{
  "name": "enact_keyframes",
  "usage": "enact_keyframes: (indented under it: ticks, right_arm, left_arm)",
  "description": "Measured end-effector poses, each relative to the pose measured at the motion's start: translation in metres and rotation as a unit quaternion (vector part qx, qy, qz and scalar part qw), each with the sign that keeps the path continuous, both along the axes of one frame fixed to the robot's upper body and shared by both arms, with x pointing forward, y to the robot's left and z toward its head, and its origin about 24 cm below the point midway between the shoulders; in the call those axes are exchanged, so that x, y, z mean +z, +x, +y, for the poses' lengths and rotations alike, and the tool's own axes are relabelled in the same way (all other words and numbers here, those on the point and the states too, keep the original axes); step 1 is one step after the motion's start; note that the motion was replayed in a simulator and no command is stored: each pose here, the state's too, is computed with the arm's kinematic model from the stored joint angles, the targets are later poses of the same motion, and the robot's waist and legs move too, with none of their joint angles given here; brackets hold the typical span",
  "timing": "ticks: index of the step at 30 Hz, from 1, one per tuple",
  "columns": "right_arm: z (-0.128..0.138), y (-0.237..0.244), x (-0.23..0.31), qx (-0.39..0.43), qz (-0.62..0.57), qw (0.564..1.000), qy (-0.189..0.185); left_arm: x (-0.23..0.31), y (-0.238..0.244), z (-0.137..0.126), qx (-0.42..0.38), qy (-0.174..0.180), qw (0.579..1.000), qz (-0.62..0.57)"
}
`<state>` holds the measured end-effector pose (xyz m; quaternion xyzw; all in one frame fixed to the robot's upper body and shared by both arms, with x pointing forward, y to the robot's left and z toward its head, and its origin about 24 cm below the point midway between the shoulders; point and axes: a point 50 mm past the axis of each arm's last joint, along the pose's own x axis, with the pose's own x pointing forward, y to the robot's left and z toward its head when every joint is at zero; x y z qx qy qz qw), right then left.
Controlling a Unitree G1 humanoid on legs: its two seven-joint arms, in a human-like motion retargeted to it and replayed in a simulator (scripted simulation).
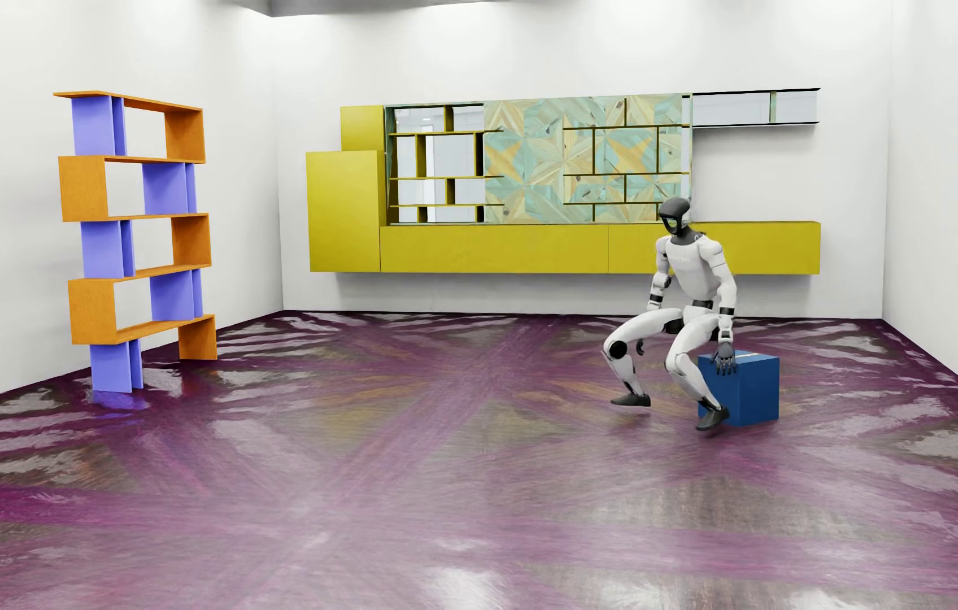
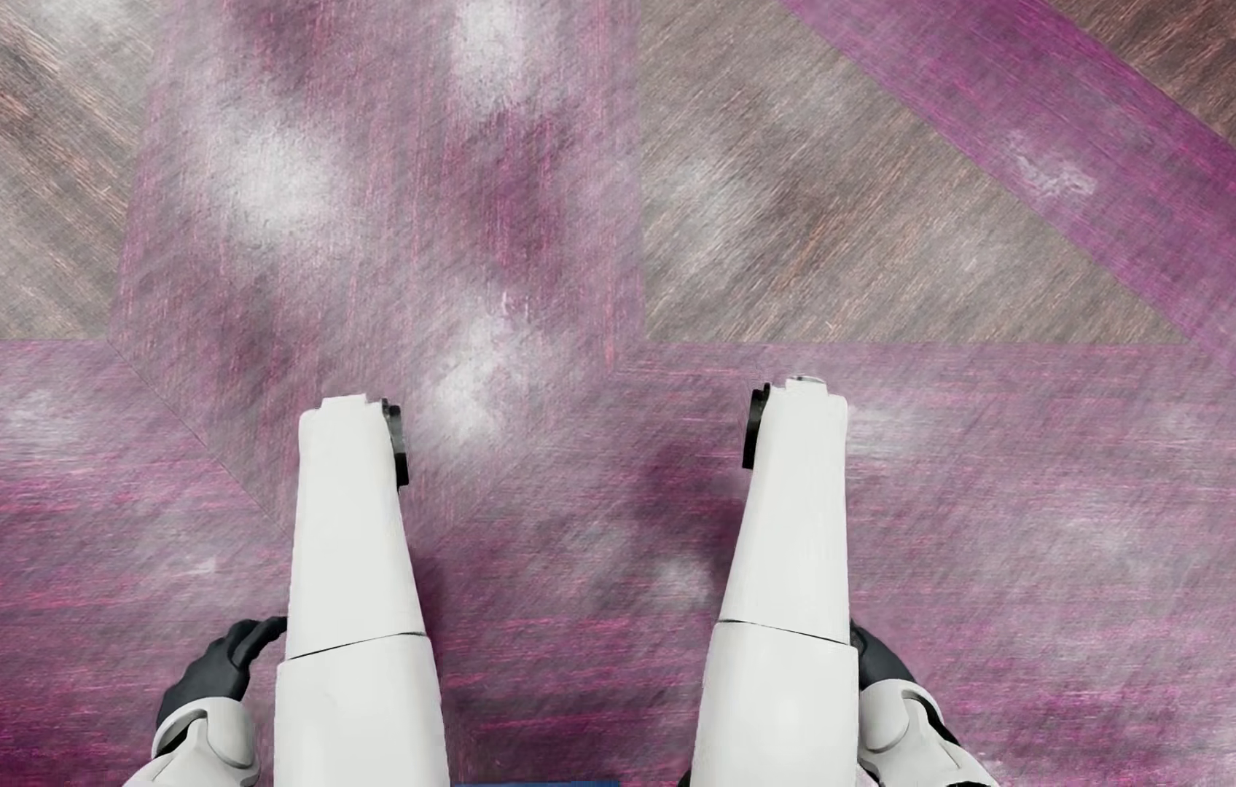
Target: Get off of the dark blue box
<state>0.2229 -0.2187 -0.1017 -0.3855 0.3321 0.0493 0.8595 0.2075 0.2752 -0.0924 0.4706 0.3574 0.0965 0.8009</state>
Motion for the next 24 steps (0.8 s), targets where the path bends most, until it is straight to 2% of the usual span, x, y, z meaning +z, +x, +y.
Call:
enact_keyframes:
  ticks: [2,3,5,6,8,9,14,17,18,19,20,21,24]
  right_arm:
    - [-0.002,0.005,0.004,0.006,-0.004,1.000,-0.006]
    - [-0.002,0.007,0.006,0.010,-0.005,1.000,-0.003]
    - [-0.004,0.011,0.008,0.011,-0.010,1.000,-0.013]
    - [-0.002,0.012,0.008,0.023,-0.001,1.000,-0.007]
    - [-0.001,0.016,0.010,0.018,-0.011,1.000,-0.007]
    - [-0.003,0.020,0.014,0.027,-0.013,0.999,-0.021]
    - [-0.001,0.025,0.021,0.045,-0.046,0.998,-0.006]
    - [-0.008,-0.007,0.003,0.036,-0.003,0.999,0.006]
    - [-0.009,-0.022,-0.007,0.033,0.020,0.999,0.006]
    - [-0.014,-0.035,-0.013,0.019,0.038,0.999,0.009]
    - [-0.015,-0.050,-0.020,0.006,0.058,0.998,0.015]
    - [-0.016,-0.059,-0.025,0.012,0.070,0.997,0.000]
    - [-0.014,-0.101,-0.043,-0.009,0.140,0.990,0.021]
  left_arm:
    - [0.001,0.001,-0.001,0.001,0.003,1.000,0.003]
    - [0.002,0.003,0.000,-0.007,-0.008,1.000,0.007]
    - [0.001,0.000,0.002,0.006,0.013,1.000,0.010]
    - [0.000,0.000,0.000,0.001,-0.013,1.000,0.006]
    - [-0.008,-0.015,0.006,0.031,0.010,0.999,0.026]
    - [-0.010,-0.019,0.004,0.025,-0.002,0.999,0.031]
    - [-0.025,-0.041,-0.002,0.044,-0.006,0.997,0.067]
    - [-0.034,-0.057,-0.003,0.023,-0.007,0.993,0.117]
    - [-0.038,-0.057,-0.010,0.018,-0.020,0.992,0.126]
    - [-0.041,-0.057,-0.017,-0.007,-0.016,0.989,0.145]
    - [-0.040,-0.054,-0.022,-0.008,-0.026,0.991,0.134]
    - [-0.038,-0.040,-0.038,-0.040,-0.057,0.993,0.100]
    - [-0.023,-0.007,-0.065,-0.126,-0.088,0.987,0.051]
